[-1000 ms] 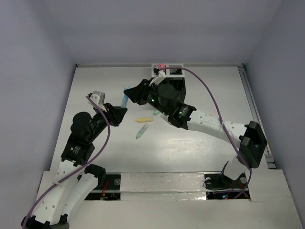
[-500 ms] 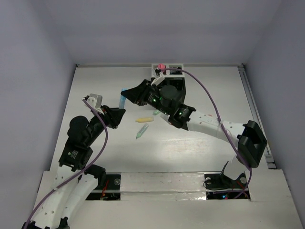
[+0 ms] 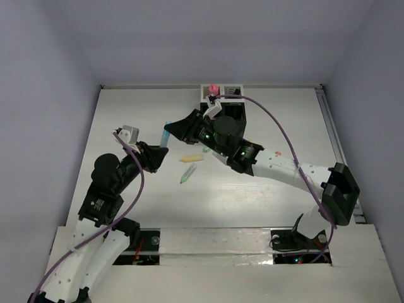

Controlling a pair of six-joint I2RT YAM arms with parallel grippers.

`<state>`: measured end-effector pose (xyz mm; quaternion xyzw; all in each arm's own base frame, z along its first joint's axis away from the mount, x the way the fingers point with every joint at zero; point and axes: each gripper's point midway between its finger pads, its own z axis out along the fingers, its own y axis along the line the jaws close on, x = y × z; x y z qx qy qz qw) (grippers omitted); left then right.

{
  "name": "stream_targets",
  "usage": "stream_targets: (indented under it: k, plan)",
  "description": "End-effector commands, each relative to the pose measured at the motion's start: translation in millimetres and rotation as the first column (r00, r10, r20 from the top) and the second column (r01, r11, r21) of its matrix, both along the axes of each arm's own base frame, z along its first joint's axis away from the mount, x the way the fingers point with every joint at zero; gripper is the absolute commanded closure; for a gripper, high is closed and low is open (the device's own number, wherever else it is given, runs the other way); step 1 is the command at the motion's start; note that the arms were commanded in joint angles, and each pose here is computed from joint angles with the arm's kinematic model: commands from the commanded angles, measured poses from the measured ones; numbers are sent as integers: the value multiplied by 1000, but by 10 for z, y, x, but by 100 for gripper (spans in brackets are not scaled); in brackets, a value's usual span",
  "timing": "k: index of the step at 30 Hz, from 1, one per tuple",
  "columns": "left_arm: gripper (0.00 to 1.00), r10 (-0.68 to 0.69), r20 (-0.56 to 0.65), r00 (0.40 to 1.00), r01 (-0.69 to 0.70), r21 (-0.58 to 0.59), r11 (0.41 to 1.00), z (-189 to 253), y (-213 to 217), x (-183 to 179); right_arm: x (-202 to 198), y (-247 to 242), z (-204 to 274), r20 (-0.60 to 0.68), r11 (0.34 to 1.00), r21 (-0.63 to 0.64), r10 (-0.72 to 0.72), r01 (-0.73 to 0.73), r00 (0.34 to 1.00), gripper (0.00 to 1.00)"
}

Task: Sort the stationery into containers
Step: Close the pen cap on the pen.

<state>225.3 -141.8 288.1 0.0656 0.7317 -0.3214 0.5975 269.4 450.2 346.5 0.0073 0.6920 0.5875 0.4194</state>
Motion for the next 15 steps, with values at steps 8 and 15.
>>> stream_targets:
  k: [8, 15]
  plan:
    - [100, 154, 179, 972, -147, -50, 988, 574, 185, 269, -588, 58, -359, -99, 957, -216, 176, -194, 979, 100]
    - [100, 154, 212, 965, -144, -65, 987, 640, 205, 210, -849, 113, -424, -136, 917, -255, 281, -308, 950, 100]
